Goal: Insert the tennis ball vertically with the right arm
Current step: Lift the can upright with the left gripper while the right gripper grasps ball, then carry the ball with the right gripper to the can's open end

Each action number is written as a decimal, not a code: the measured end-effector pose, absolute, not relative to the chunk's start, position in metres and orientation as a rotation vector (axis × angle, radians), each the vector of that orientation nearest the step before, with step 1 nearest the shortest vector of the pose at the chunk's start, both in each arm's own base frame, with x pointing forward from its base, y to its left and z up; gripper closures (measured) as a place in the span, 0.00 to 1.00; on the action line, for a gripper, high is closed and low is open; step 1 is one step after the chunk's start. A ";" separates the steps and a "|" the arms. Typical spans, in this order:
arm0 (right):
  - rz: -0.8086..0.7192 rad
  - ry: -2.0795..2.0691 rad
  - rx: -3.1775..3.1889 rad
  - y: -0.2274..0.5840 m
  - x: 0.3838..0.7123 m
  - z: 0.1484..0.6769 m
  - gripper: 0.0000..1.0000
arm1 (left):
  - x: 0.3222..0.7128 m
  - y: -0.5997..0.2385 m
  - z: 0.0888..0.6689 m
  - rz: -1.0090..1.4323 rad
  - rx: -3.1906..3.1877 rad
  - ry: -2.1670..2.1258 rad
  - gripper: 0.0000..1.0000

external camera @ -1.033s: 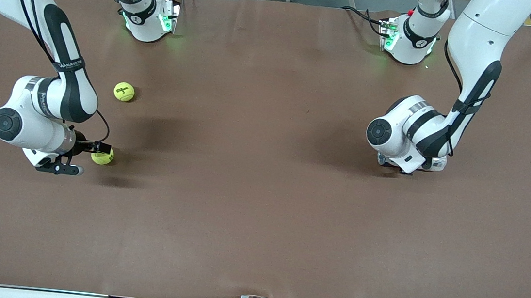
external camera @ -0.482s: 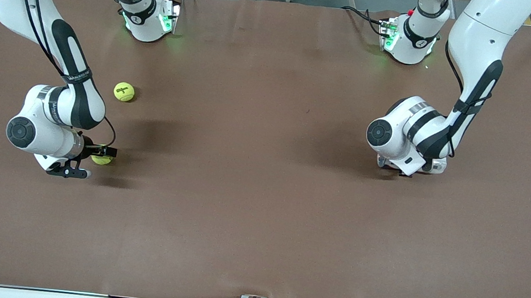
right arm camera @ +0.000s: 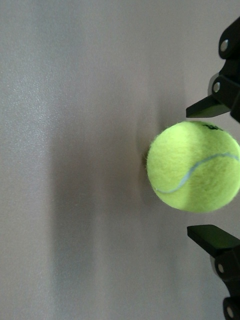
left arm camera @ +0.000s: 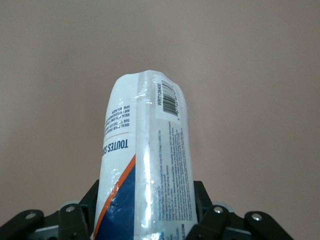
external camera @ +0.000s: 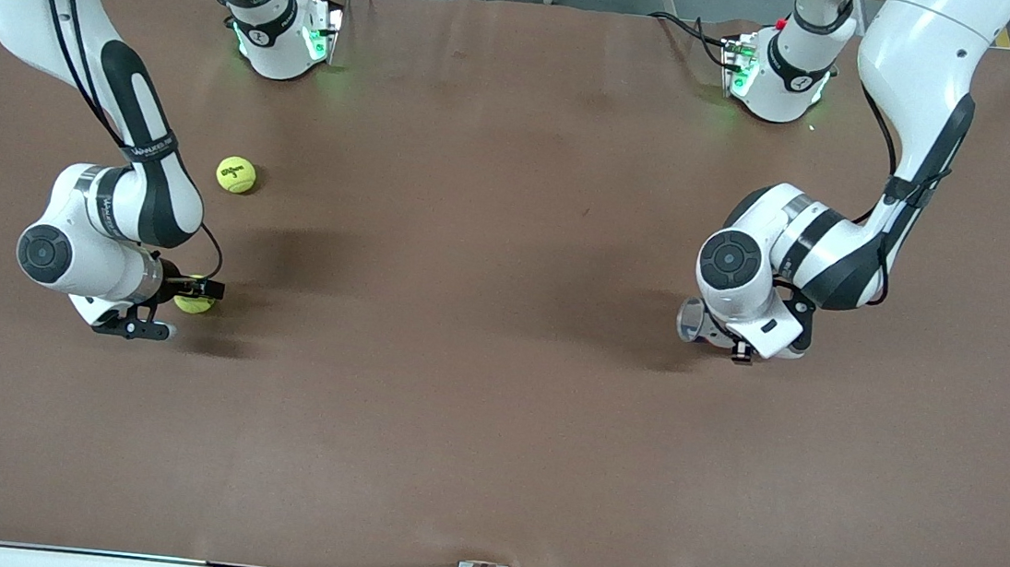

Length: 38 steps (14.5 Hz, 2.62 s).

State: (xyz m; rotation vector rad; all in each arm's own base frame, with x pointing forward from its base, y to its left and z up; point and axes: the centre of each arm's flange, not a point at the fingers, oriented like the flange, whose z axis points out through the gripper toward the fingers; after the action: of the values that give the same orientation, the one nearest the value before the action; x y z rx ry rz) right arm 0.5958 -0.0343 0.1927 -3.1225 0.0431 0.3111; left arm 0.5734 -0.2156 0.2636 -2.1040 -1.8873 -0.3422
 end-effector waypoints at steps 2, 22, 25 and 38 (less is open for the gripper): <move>0.316 0.043 -3.122 -0.034 0.596 0.189 0.19 | 0.579 -0.235 0.280 -0.315 -2.138 -1.924 0.26; 0.521 -0.076 -3.023 0.021 0.613 0.335 0.32 | 0.554 -0.496 0.314 0.442 -2.553 -2.204 0.28; 0.532 0.005 -3.034 0.086 0.596 0.378 0.32 | 0.542 -0.518 0.312 0.558 -2.658 -2.174 0.28; 0.504 0.315 -2.959 0.285 0.525 0.491 0.32 | 0.524 -0.540 0.266 0.989 -2.712 -2.304 0.29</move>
State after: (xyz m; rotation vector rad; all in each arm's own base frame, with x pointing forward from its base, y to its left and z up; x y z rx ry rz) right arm 0.5245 0.2845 0.4913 -2.9587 0.3154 0.5041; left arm 0.5238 -0.5397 0.2661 -2.7119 -2.3043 0.9888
